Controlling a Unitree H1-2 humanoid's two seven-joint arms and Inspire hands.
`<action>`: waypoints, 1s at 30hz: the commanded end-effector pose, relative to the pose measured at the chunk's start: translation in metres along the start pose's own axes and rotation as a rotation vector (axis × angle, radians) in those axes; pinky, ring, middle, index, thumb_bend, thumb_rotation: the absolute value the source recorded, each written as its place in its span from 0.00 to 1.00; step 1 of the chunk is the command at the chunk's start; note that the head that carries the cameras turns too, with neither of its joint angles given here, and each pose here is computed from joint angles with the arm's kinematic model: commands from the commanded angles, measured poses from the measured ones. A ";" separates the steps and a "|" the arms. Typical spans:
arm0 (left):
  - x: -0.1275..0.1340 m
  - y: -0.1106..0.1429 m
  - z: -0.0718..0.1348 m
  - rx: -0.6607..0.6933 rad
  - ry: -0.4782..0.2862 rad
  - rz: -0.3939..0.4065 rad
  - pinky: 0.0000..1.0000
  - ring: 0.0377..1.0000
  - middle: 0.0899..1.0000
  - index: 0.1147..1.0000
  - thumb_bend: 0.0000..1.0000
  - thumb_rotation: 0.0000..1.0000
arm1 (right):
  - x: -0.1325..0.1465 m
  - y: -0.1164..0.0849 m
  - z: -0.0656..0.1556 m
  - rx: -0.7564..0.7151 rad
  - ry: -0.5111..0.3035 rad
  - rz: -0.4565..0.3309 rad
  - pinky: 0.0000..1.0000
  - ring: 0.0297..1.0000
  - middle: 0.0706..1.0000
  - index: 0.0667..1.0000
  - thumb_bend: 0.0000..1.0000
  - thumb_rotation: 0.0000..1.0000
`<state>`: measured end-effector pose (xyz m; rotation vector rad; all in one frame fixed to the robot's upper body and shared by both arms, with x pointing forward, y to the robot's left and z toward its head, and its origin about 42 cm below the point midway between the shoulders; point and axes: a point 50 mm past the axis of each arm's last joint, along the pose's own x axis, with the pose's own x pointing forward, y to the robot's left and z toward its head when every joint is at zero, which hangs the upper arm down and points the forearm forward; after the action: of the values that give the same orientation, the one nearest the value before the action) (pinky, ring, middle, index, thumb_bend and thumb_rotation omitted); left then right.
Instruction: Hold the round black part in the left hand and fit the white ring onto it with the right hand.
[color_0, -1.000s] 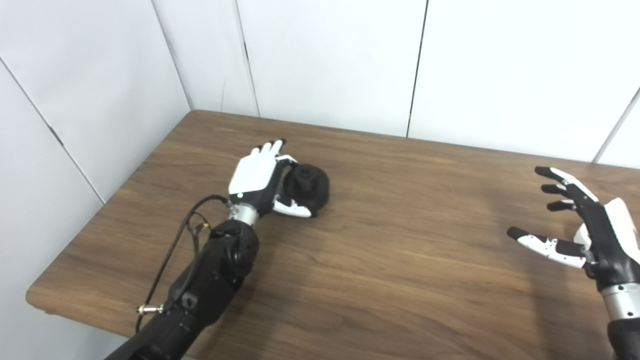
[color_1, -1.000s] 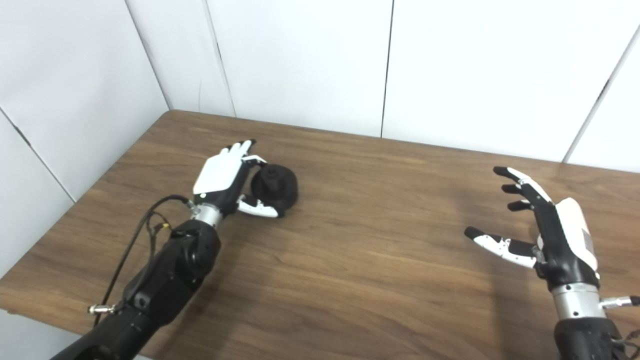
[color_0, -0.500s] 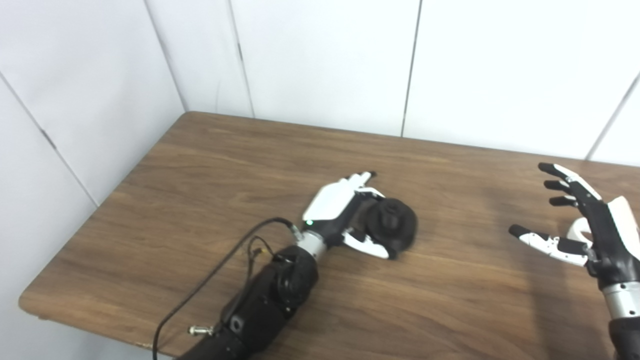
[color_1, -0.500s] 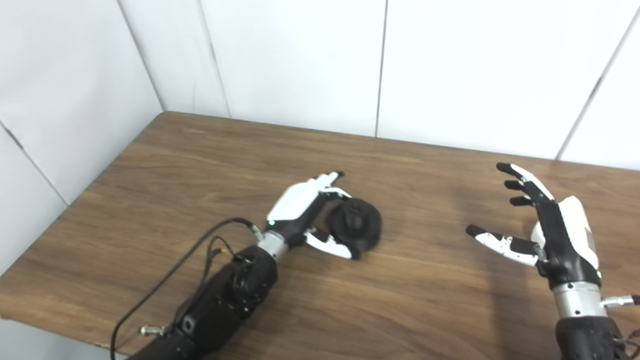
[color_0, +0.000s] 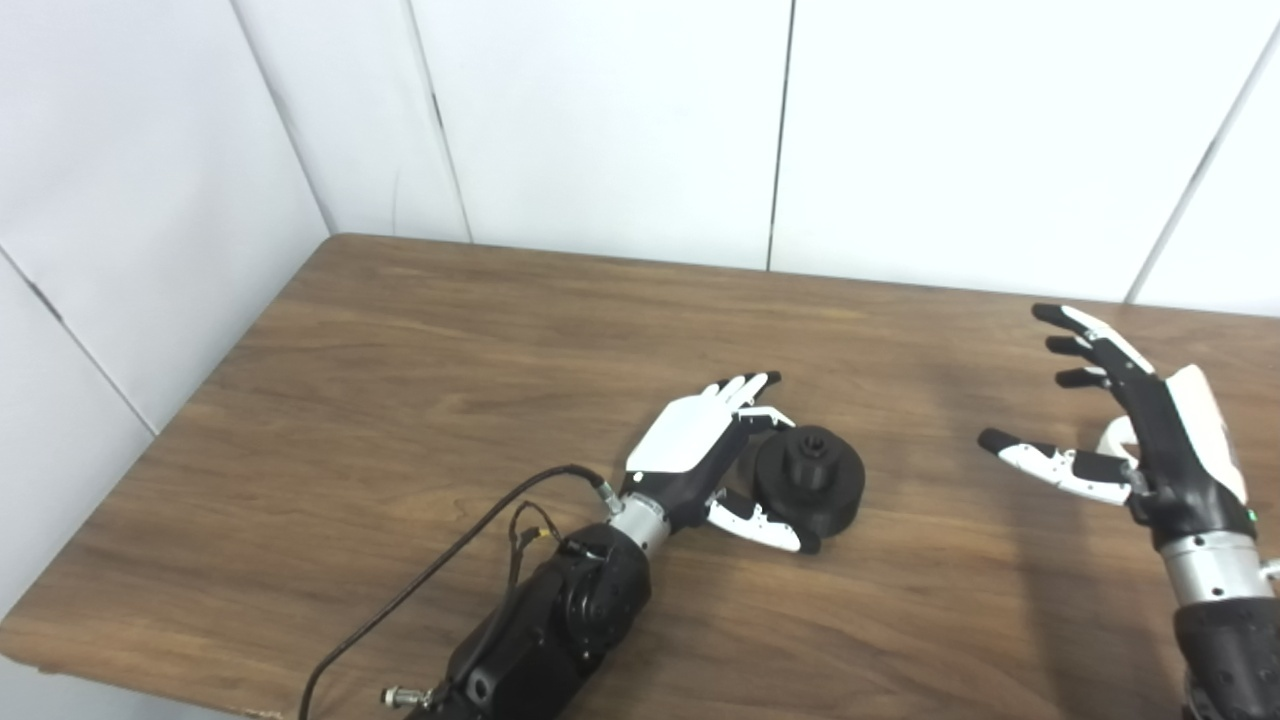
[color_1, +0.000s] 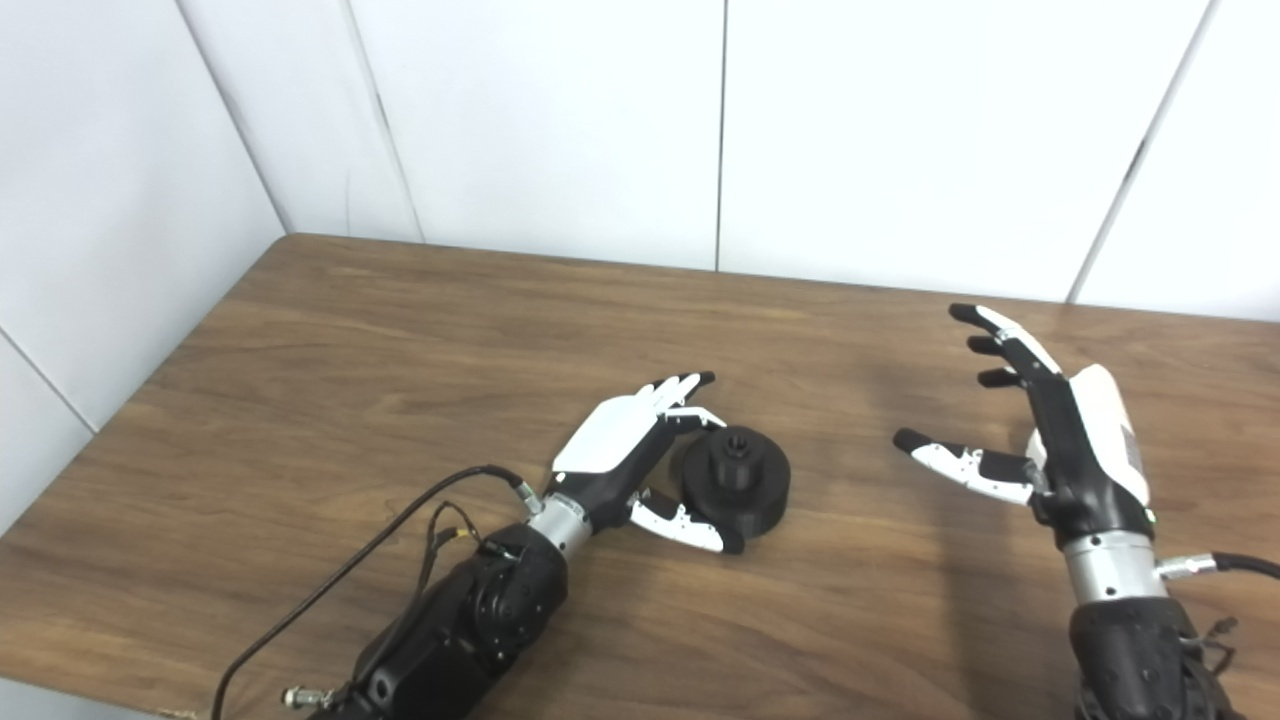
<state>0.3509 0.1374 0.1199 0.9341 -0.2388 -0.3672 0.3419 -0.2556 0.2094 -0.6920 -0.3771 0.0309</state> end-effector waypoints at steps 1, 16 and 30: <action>-0.011 -0.020 0.001 0.028 0.000 -0.116 1.00 1.00 1.00 0.61 0.97 0.36 | 0.011 -0.010 0.017 -0.011 -0.072 -0.051 0.70 0.81 0.86 0.82 0.67 0.20; -0.026 0.001 -0.032 0.021 -0.006 -0.117 1.00 1.00 1.00 0.62 0.96 0.32 | 0.012 0.010 0.025 -0.067 -0.068 -0.058 0.71 0.82 0.88 0.84 0.66 0.31; -0.021 0.009 -0.045 0.035 -0.017 -0.125 1.00 1.00 1.00 0.63 0.95 0.36 | 0.008 -0.002 0.017 -0.104 -0.032 -0.101 0.69 0.81 0.88 0.83 0.66 0.27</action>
<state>0.3499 0.1641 0.1141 0.9015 -0.2758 -0.4537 0.3406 -0.2471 0.2052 -0.7847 -0.3661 -0.0389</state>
